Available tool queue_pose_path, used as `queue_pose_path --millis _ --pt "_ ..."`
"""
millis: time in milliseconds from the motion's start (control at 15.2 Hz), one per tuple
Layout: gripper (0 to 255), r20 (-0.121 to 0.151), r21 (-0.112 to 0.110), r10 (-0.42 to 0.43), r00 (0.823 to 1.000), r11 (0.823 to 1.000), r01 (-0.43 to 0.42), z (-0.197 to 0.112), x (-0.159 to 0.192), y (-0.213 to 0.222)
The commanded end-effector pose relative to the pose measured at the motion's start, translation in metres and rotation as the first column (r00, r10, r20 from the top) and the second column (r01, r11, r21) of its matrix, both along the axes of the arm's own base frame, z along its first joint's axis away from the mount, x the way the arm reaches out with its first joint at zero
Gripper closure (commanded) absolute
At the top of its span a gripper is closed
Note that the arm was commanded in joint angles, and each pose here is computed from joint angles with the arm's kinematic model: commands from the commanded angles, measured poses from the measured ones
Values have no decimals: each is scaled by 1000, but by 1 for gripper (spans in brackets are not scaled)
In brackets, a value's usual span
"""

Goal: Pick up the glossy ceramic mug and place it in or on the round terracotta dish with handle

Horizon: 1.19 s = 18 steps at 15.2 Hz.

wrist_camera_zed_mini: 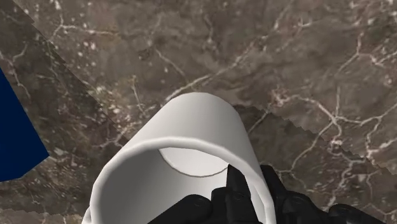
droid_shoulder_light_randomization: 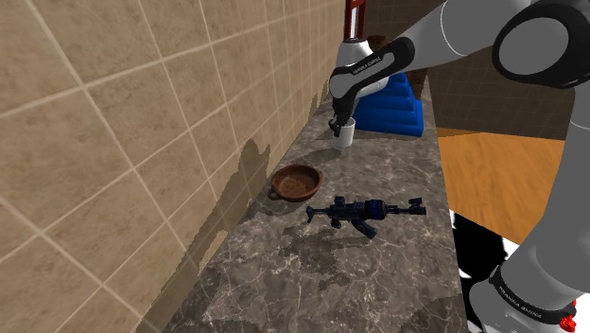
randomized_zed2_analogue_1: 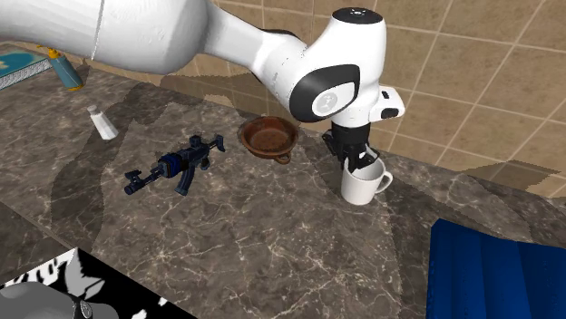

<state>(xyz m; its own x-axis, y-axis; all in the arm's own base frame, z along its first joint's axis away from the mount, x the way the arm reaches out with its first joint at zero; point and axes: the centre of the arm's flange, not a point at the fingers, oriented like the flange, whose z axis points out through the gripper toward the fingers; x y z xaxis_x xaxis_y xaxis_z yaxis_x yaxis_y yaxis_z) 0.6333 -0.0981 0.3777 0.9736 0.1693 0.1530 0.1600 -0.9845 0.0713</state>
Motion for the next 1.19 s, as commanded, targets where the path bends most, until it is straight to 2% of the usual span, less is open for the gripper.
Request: queue_pose_path --millis 0,990,1122 --pt "255 0 0 0 1000 1000 0 11 0 0" --pt "255 0 0 0 1000 1000 0 90 0 0" --pt "255 0 0 0 1000 1000 0 92 -4 26"
